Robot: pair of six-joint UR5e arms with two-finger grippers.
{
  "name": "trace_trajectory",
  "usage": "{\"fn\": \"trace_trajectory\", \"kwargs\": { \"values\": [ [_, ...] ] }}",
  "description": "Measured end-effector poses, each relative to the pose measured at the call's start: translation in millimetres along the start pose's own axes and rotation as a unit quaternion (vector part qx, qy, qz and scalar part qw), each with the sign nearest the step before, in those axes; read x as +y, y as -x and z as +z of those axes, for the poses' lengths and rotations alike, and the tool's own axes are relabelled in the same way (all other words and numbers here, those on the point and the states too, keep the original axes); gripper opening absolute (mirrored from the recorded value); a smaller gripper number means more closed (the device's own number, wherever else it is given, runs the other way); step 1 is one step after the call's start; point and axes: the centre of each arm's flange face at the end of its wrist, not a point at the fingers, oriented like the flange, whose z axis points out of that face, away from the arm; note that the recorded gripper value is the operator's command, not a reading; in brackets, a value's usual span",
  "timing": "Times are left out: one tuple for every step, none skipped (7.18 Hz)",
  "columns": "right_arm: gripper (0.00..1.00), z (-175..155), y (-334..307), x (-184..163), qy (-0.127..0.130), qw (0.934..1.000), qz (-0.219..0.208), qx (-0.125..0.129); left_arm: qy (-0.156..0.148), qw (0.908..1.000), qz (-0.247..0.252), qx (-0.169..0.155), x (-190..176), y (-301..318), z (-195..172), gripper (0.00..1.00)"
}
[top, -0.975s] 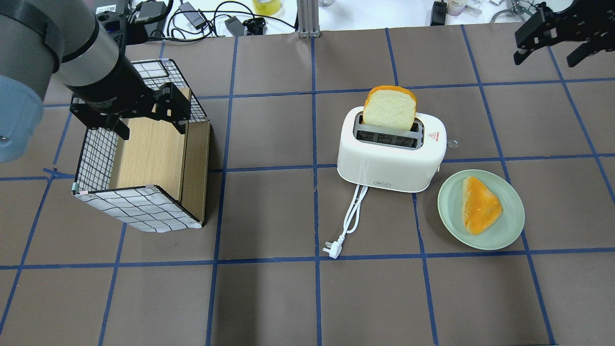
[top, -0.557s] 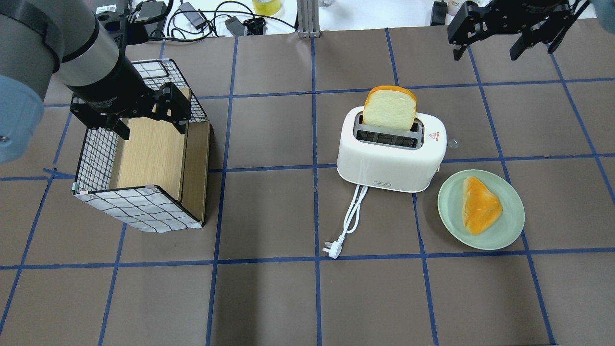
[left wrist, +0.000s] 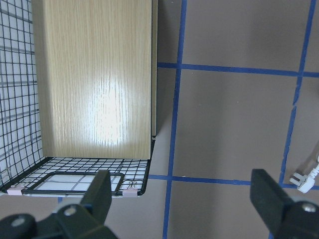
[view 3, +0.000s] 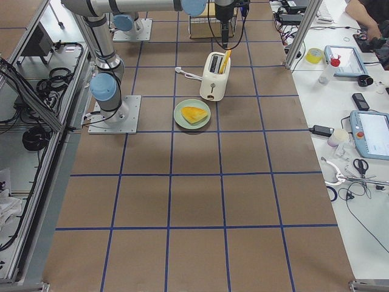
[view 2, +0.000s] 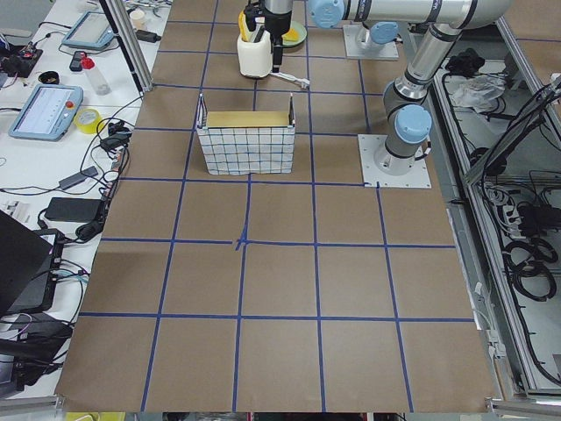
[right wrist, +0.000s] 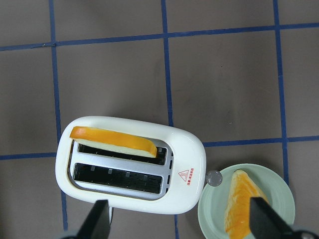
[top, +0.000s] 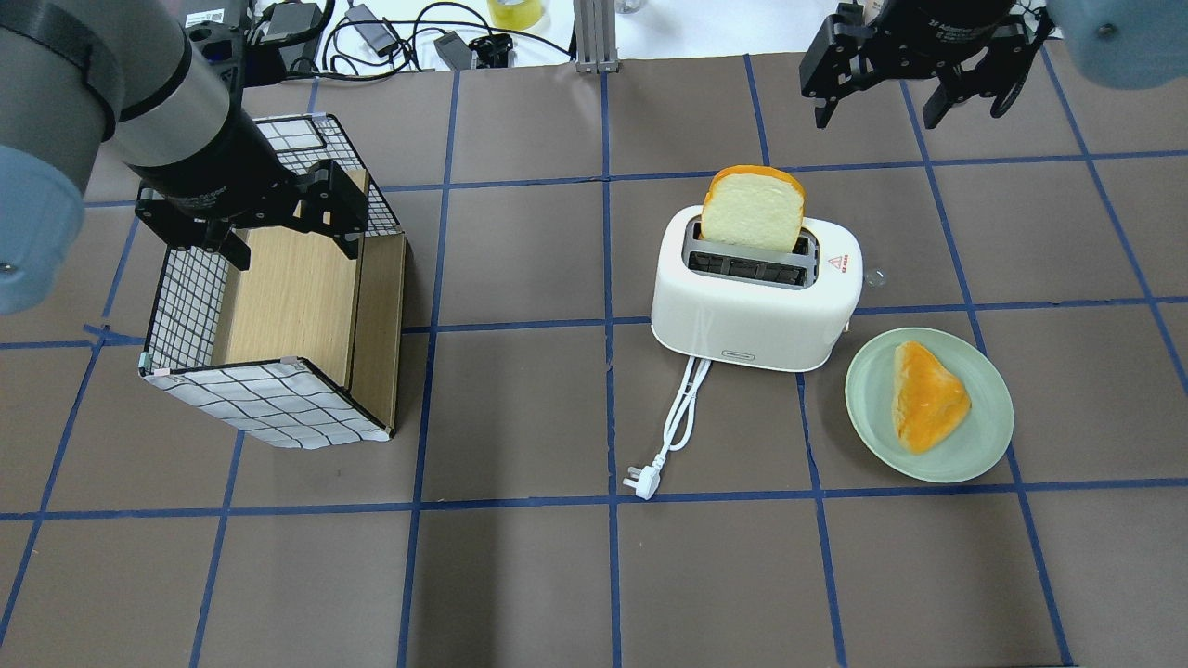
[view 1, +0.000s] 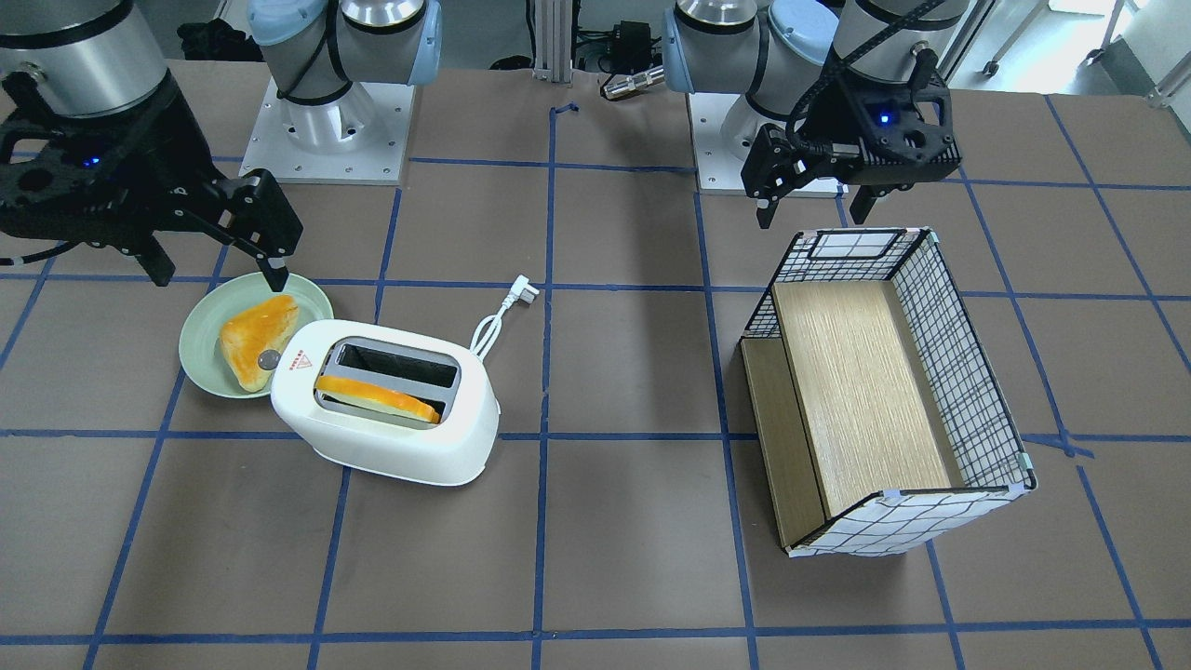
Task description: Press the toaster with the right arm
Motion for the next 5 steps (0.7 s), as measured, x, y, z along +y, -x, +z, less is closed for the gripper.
{"fn": "trace_trajectory", "kwargs": {
  "values": [
    [1.00,1.4,2.1,-0.2,0.001,1.0000,-0.007,0.002,0.000,1.0000,0.000,0.000,-0.1,0.0,-0.1,1.00],
    [1.00,1.6,2.7,-0.3,0.001,0.9999,-0.012,0.003,0.000,1.0000,0.000,0.000,-0.1,0.0,-0.2,1.00],
    [1.00,1.7,2.8,-0.3,0.001,0.9999,-0.013,0.003,0.000,1.0000,0.000,0.000,-0.1,0.0,-0.2,1.00],
    [1.00,1.8,3.0,-0.3,0.001,0.9999,-0.014,0.003,0.000,1.0000,0.000,0.000,-0.1,0.0,-0.2,1.00],
    [1.00,1.8,3.0,-0.3,0.001,0.9999,-0.014,0.003,0.000,1.0000,0.000,0.000,0.0,-0.1,-0.3,1.00]
  ]
}}
